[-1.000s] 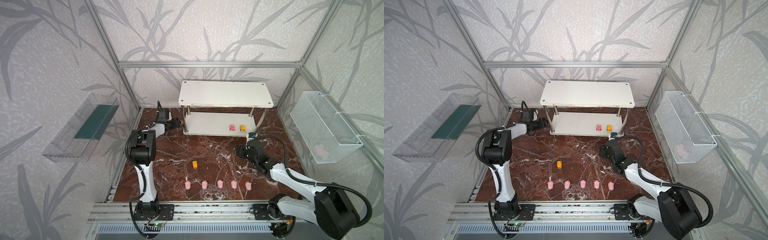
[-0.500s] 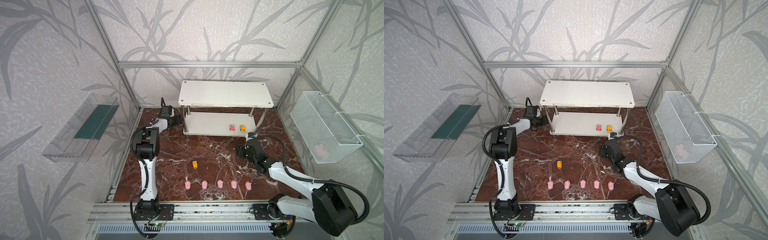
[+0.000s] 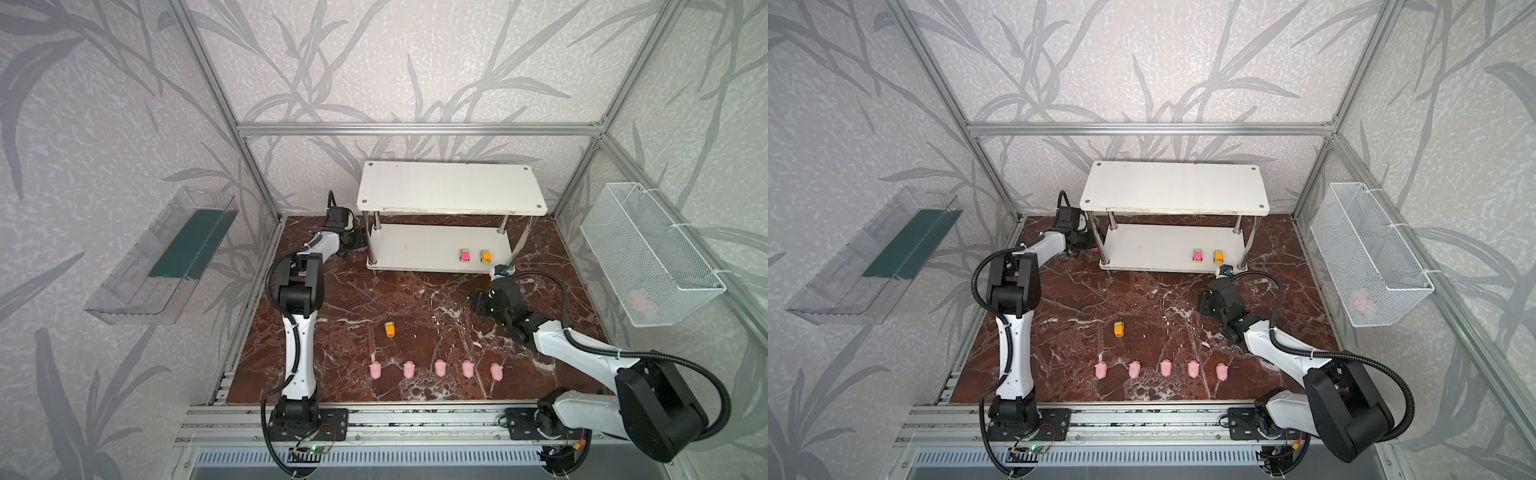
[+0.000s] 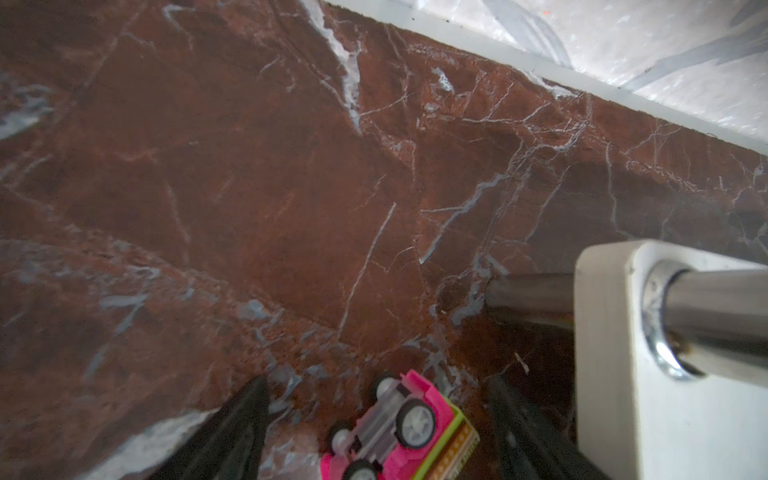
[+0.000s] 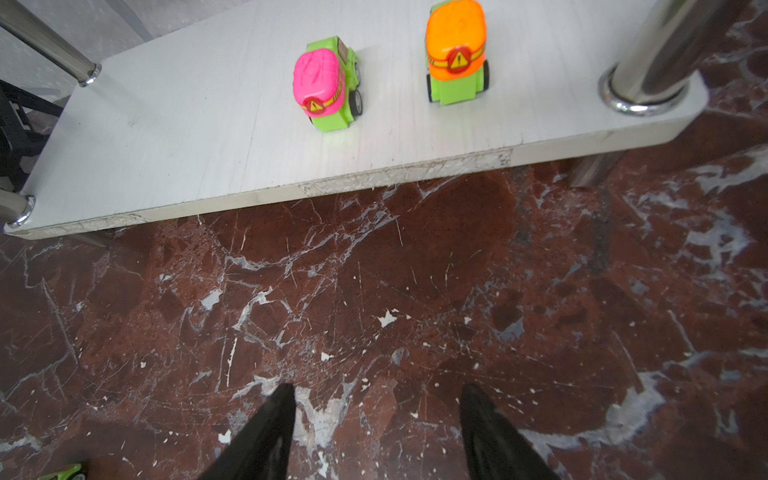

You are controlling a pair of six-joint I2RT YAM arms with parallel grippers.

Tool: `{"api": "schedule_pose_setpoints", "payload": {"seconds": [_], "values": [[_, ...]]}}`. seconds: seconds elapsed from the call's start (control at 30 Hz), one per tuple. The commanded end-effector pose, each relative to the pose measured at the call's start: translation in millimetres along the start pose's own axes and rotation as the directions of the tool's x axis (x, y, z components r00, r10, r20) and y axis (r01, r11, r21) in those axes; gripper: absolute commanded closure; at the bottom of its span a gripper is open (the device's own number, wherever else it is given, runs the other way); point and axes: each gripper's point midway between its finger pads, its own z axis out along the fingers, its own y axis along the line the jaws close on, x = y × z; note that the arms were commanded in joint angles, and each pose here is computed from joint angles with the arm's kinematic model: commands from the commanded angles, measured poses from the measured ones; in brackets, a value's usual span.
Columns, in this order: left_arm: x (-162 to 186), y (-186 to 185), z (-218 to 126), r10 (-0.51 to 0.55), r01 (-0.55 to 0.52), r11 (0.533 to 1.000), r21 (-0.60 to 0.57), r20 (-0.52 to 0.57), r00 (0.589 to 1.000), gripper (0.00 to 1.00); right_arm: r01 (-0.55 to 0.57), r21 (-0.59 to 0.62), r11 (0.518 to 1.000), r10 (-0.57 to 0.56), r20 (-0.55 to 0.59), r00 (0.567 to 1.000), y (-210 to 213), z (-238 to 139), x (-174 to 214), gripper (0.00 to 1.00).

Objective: Place and organize the plastic toys onto the shelf
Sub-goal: 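Lower the left gripper and close it on the flatbed truck, then lift the flatbed truck with the left gripper away from the shelf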

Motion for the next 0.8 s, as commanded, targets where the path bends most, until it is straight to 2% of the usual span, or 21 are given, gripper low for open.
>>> {"api": "schedule_pose_setpoints", "payload": {"seconds": [0.0,0.37,0.47,0.77], "values": [[33,1,10,0.021,-0.024,0.999,-0.021,-0.12,0.993,0.23,-0.025,-0.022,0.999,0.026,0.025,0.999,8,1,-13,0.36],[57,5,2,0.013,-0.026,0.998,-0.063,-0.191,0.981,0.41,-0.032,-0.035,0.999,0.033,0.023,0.999,10,3,-14,0.36],[59,6,2,0.009,-0.024,0.997,-0.072,-0.201,0.979,0.48,-0.035,-0.037,0.999,0.036,0.024,0.999,10,2,-14,0.36],[71,9,-12,-0.017,-0.006,0.995,-0.1,-0.231,0.973,0.53,-0.034,-0.044,0.998,0.036,0.041,0.999,10,-5,-18,0.37]]}}
